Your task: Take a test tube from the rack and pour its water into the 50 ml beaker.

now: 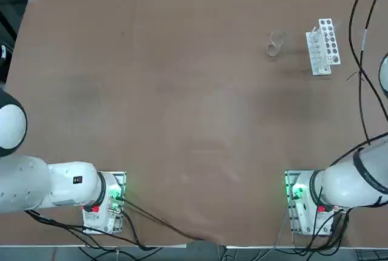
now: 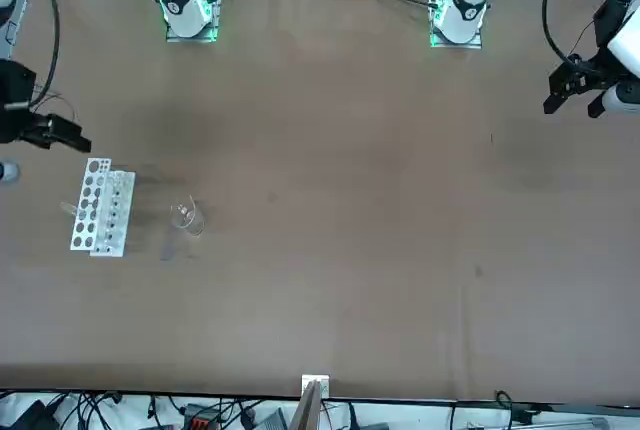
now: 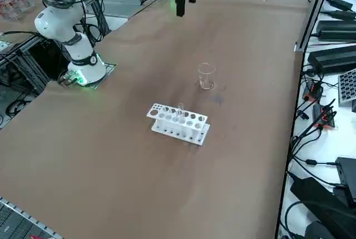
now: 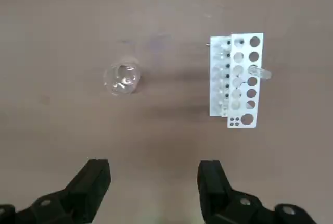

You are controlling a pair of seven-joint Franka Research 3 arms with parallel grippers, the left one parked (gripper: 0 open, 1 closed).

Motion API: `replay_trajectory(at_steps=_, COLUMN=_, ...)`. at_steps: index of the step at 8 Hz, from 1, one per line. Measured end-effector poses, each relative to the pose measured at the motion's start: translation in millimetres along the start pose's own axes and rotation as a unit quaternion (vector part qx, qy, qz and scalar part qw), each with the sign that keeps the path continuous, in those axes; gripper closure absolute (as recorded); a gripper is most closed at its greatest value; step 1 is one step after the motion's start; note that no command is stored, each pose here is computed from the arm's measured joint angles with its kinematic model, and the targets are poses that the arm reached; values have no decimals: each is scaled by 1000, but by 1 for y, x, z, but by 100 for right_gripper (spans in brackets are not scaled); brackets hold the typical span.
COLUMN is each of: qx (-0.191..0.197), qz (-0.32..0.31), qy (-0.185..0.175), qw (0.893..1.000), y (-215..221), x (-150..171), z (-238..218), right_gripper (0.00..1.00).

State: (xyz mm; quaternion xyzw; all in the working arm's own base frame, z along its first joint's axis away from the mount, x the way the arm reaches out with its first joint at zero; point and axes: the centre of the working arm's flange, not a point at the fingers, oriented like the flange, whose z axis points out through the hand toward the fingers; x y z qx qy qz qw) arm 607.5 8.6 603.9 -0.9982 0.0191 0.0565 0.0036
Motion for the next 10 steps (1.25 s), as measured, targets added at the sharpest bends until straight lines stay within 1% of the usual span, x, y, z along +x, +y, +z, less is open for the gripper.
replay_trajectory(at_steps=3, qx=8, qz=-4, qy=37, qw=999, y=1, x=-33, z=-3, right_gripper=0)
replay_trajectory(at_steps=5, qx=11, qz=-6, qy=38, qw=999, y=1, x=-51, z=2, right_gripper=0)
replay_trajectory(at_steps=7, qx=13, qz=-7, qy=56, qw=998, y=1, x=-57, z=1, right_gripper=0)
replay_trajectory(at_steps=10, qx=9, qz=-6, qy=64, qw=998, y=2, x=-58, z=-1, right_gripper=0)
